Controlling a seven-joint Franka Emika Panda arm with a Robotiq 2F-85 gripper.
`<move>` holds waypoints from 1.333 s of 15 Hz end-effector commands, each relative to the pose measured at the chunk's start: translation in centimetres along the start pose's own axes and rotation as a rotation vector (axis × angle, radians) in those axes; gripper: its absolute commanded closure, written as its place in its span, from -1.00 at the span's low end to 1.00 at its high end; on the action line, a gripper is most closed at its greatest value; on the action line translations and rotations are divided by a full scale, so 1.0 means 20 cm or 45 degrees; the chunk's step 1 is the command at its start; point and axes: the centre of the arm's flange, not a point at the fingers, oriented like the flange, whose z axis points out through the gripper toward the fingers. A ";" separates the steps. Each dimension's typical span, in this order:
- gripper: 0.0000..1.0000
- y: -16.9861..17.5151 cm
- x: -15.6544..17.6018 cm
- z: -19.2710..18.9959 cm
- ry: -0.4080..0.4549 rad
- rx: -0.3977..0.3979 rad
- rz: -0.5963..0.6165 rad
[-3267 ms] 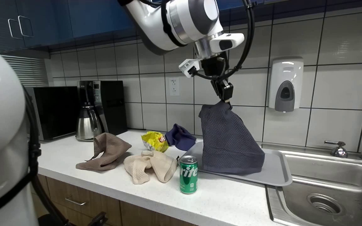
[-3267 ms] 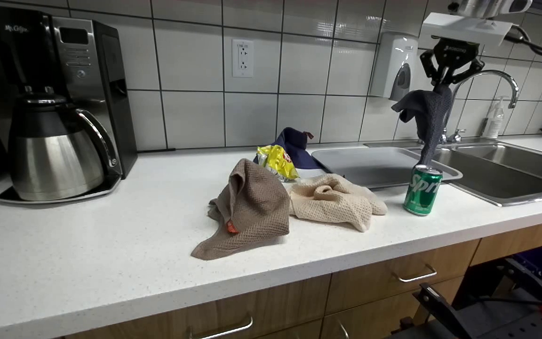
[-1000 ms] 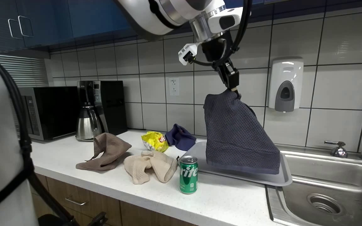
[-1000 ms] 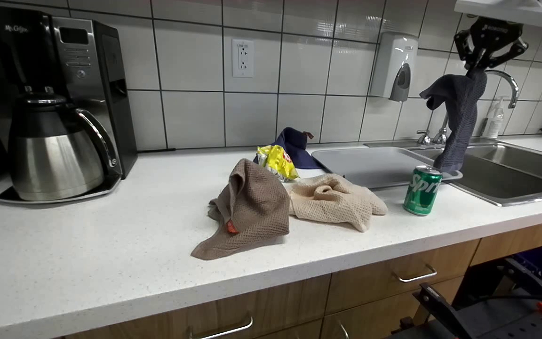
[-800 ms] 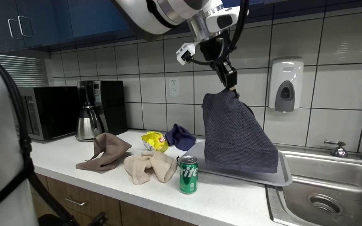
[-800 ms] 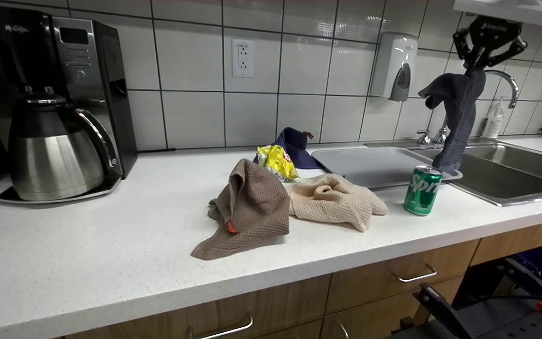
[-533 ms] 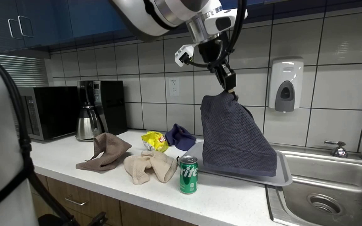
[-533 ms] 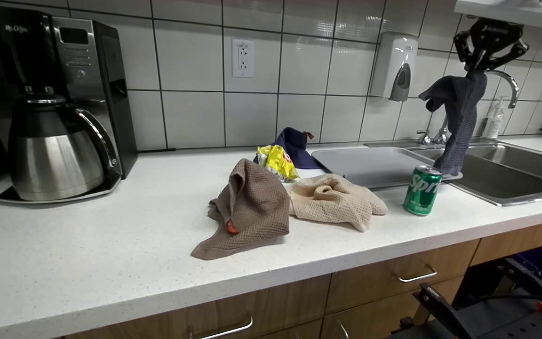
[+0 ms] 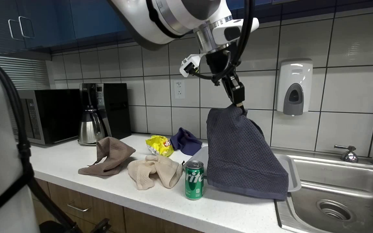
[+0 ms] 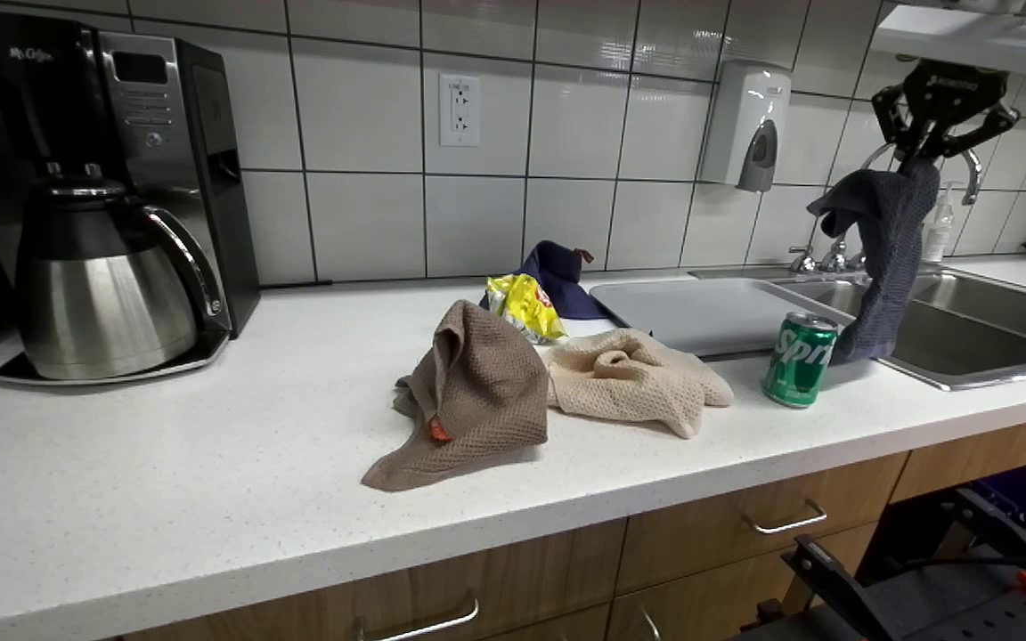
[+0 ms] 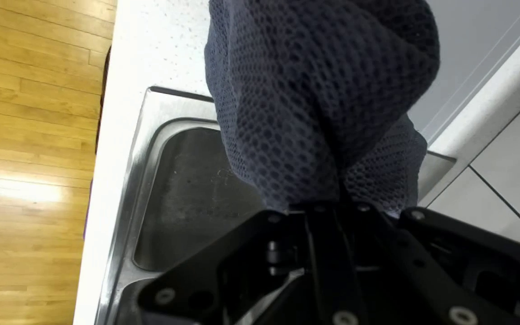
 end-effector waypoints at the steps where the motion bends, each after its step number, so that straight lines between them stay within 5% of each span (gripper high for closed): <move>1: 0.98 0.05 -0.05 0.04 -0.031 -0.039 0.032; 20: 0.98 0.26 -0.05 0.43 -0.198 -0.214 0.157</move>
